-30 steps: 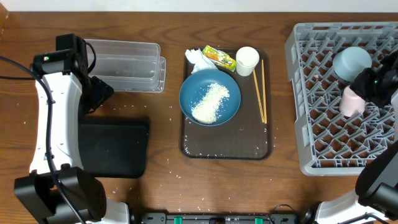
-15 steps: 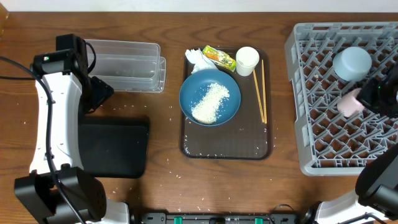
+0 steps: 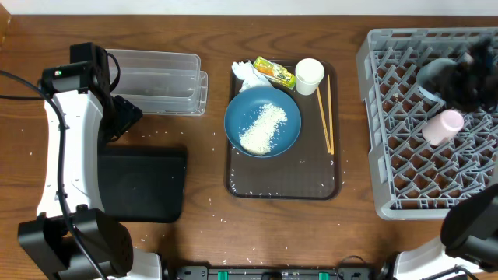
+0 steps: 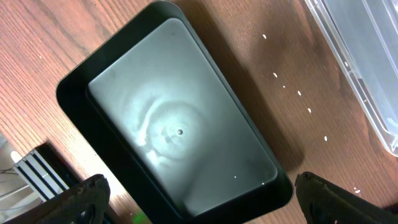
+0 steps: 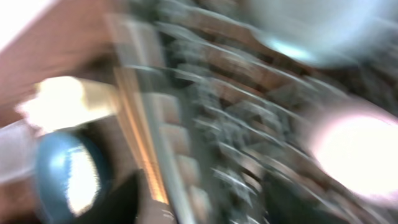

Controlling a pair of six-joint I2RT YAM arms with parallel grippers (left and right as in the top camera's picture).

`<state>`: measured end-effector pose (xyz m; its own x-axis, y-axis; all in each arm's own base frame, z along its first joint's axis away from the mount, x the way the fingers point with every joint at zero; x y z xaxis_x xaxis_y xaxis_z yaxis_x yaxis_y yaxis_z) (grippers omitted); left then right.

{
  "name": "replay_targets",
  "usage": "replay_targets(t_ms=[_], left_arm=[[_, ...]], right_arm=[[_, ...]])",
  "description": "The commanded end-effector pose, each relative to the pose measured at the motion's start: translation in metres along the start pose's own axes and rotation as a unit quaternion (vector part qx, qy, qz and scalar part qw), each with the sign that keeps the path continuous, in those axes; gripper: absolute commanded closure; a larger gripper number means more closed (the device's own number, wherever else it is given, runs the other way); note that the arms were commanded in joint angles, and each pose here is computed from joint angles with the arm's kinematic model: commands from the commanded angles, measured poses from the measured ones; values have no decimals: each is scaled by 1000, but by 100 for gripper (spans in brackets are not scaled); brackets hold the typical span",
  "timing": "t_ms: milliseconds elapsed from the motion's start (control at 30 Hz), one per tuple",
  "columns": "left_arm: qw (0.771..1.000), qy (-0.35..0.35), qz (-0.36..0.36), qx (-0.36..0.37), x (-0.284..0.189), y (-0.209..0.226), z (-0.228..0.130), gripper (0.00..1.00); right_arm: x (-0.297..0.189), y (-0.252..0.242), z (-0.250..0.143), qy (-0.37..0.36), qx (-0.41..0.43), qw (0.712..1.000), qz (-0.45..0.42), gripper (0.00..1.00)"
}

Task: Sort waste into correct bins and load items into the dishwasher rack
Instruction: 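Reach the right gripper to the white cup on the tray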

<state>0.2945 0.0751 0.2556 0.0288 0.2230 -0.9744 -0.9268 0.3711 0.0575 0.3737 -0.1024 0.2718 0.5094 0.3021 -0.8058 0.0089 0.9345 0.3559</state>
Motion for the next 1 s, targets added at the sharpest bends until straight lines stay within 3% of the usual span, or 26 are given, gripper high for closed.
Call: replay_targets(t_ms=[0,133,267,467,600,967], left_arm=[[1000,-5,-1,0,-4,4,0,2],[1000,-5,-1,0,-4,4,0,2],[1000,-5,-1,0,-4,4,0,2],[1000,-5,-1,0,-4,4,0,2],[1000,-6,-1,0,-4,4,0,2],[1000,-6,-1,0,-4,4,0,2]], right_arm=[[8,59,15,-34,-99,988,112,16],[29,101,24,-39,-115,992,34,15],[44,148,27,-21,-168,986,1,8],[74,188,36,63,-219,973,-44,7],[110,204,41,91,-234,967,-43,26],[194,246,24,61,-252,958,-120,35]])
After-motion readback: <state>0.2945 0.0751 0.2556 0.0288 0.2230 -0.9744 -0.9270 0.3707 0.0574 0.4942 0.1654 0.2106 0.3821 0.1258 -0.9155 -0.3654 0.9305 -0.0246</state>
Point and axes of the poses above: each gripper's point midway between its finger pads, its own x axis out along the fingers, its own y axis along the line the jaws close on, z = x × y, the point moved 9 cm from there along -x, back along the fingers, and after that the axes turned 14 degrees about -x, right-handed, at the moved point
